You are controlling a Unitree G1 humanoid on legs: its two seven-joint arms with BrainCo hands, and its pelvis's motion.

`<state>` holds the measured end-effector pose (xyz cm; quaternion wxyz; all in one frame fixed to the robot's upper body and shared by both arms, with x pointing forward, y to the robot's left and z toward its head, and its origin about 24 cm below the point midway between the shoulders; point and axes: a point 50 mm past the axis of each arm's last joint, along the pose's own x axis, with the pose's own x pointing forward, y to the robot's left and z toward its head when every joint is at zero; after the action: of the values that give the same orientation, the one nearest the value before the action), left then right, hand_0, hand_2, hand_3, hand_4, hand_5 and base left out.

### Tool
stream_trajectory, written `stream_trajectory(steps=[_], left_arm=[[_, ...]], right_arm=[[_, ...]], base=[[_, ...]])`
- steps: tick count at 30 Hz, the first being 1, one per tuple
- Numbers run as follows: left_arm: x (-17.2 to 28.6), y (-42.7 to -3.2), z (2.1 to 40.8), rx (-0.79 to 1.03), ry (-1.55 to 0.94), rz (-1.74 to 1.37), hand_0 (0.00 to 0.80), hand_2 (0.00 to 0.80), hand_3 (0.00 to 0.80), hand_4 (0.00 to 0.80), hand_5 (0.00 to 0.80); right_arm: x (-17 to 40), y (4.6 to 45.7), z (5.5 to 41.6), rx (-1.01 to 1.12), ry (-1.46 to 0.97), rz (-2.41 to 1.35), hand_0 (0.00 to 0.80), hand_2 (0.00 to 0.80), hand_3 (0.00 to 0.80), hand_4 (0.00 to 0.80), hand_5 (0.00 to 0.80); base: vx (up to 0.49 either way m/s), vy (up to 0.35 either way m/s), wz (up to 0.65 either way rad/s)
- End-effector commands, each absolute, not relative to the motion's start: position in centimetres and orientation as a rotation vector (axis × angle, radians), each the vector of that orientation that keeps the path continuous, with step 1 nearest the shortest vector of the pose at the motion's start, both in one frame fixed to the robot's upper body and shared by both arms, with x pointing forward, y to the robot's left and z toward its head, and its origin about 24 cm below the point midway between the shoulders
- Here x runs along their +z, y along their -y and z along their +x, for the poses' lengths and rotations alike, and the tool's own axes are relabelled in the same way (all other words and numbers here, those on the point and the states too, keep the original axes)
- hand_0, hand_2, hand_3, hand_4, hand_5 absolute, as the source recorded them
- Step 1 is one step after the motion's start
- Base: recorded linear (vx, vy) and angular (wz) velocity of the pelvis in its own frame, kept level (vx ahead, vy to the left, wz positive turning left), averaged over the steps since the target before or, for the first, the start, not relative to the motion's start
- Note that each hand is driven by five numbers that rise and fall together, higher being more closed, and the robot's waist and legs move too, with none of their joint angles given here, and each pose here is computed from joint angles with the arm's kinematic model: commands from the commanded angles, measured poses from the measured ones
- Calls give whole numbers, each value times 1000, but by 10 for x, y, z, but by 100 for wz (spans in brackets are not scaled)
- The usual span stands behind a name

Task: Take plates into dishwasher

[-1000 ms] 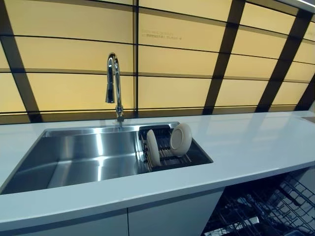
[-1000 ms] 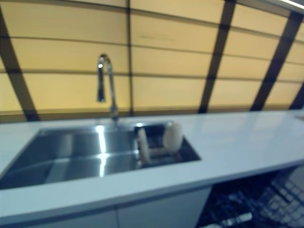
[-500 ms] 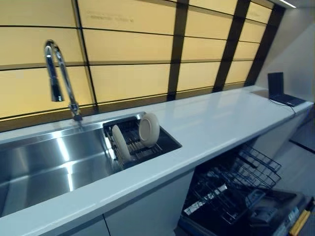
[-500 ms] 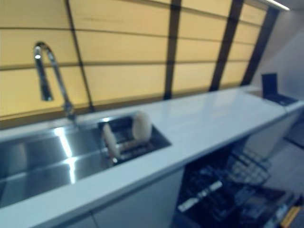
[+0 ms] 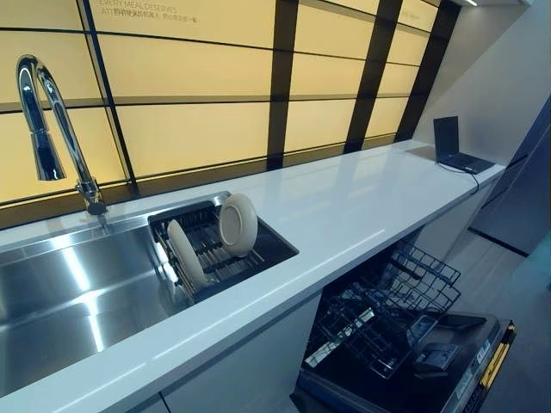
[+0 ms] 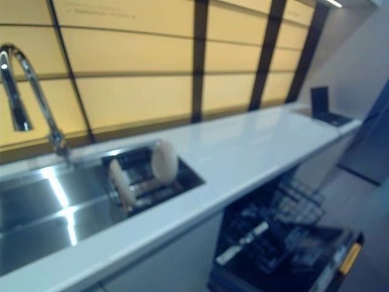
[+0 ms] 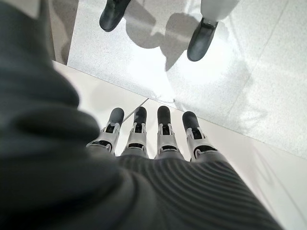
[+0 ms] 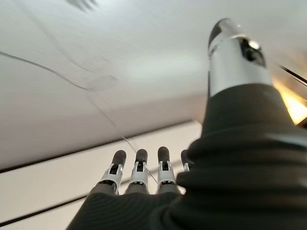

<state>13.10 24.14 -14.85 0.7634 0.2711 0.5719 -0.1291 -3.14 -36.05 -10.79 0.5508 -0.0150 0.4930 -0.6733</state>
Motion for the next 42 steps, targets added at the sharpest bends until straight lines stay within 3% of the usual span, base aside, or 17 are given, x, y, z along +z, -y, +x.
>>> stream_trajectory(steps=[1, 8, 22, 42], left_arm=[[-146, -235, 143, -269, -1213, 577, 0, 0, 0, 0, 0], [-149, -233, 135, -265, -1226, 559, 0, 0, 0, 0, 0], [-153, -230, 122, -265, -1257, 541, 0, 0, 0, 0, 0], [-156, -238, 109, -309, -1283, 605, 0, 0, 0, 0, 0]], right_arm=[[-65, 401, -5, -1808, -783, -208, 0, 0, 0, 0, 0], [-15, 413, 45, -1883, -309, -282, 0, 0, 0, 0, 0], [121, 415, 130, -1673, 384, -502, 0, 0, 0, 0, 0], [279, 375, 183, -1207, 943, -735, 0, 0, 0, 0, 0]], base=[[0, 0, 0], [18, 23, -2], [12, 1, -2], [10, -25, 1]])
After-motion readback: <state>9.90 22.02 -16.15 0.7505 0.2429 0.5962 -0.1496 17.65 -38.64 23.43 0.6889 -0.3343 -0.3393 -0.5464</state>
